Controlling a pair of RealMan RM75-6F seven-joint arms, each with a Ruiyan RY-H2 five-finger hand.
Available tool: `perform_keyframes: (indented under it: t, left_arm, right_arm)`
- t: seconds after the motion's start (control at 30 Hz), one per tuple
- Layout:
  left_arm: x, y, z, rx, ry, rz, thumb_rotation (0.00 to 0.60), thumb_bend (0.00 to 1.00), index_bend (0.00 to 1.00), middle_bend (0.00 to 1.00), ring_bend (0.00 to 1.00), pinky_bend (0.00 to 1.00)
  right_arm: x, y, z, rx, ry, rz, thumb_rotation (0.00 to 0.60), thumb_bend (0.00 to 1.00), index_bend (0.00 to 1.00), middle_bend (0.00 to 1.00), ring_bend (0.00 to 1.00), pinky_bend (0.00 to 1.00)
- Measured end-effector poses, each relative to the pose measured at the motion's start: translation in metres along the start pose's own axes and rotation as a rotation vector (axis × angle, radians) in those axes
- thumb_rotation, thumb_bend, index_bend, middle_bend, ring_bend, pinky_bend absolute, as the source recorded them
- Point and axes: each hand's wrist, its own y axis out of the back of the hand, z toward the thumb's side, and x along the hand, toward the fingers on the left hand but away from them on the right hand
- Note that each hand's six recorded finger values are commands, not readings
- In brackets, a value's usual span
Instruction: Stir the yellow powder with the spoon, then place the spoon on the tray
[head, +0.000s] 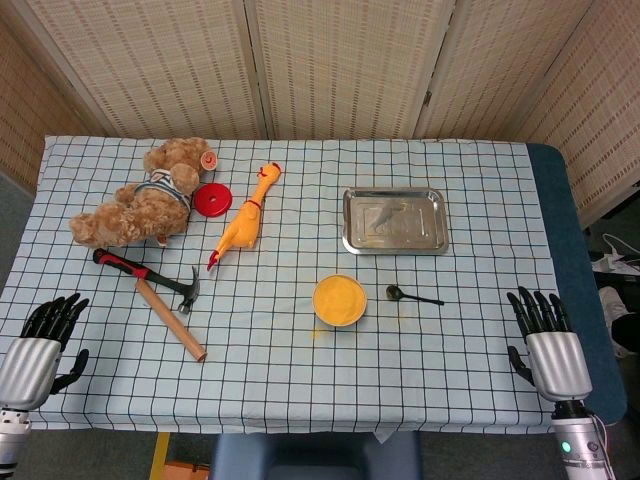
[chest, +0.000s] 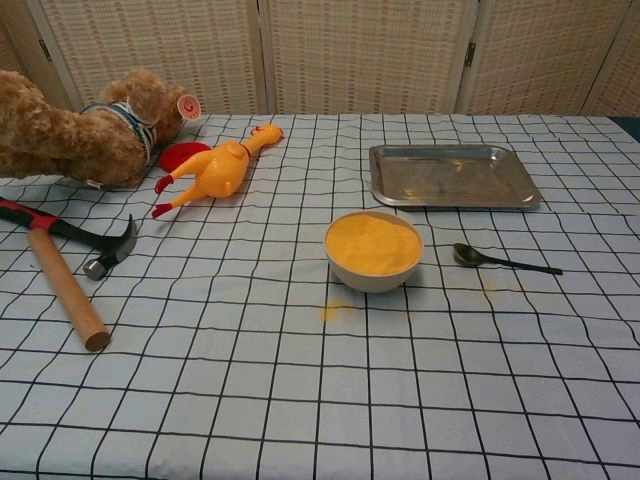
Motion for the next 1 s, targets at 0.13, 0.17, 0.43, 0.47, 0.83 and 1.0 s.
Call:
perform_keyframes:
  t: [0.13, 0.17, 0.43, 0.47, 0.83, 1.0]
  left_arm:
    - [-0.001, 0.002, 0.002, -0.005, -0.007, 0.005, 0.600, 0.46, 0.00, 0.00, 0.00, 0.09]
    - [-0.001, 0.002, 0.002, -0.008, -0.008, 0.007, 0.600, 0.46, 0.00, 0.00, 0.00, 0.09]
    - [-0.004, 0.005, -0.003, -0.029, 0.000, 0.006, 0.600, 0.46, 0.00, 0.00, 0.00, 0.09]
    - [-0.004, 0.006, -0.004, -0.032, 0.003, 0.005, 0.600, 0.46, 0.00, 0.00, 0.00, 0.09]
    - [-0.007, 0.017, -0.018, -0.079, 0.032, 0.020, 0.600, 0.46, 0.00, 0.00, 0.00, 0.09]
    - [-0.010, 0.019, -0.021, -0.088, 0.036, 0.014, 0.600, 0.46, 0.00, 0.00, 0.00, 0.09]
  right_arm:
    - [-0.002, -0.003, 0.001, -0.027, -0.006, 0.002, 0.600, 0.27, 0.09, 0.00, 0.00, 0.00]
    - [-0.003, -0.005, 0.001, -0.032, -0.004, 0.011, 0.600, 0.27, 0.11, 0.00, 0.00, 0.00]
    - [-0.043, -0.014, 0.030, -0.062, 0.054, 0.056, 0.600, 0.27, 0.28, 0.00, 0.00, 0.00]
    - [-0.049, -0.015, 0.036, -0.060, 0.063, 0.059, 0.600, 0.27, 0.33, 0.00, 0.00, 0.00]
    - [-0.112, -0.043, 0.102, -0.064, 0.089, 0.097, 0.600, 0.27, 0.49, 0.00, 0.00, 0.00]
    - [-0.132, -0.068, 0.112, -0.062, 0.040, 0.161, 0.600, 0.27, 0.51, 0.00, 0.00, 0.00]
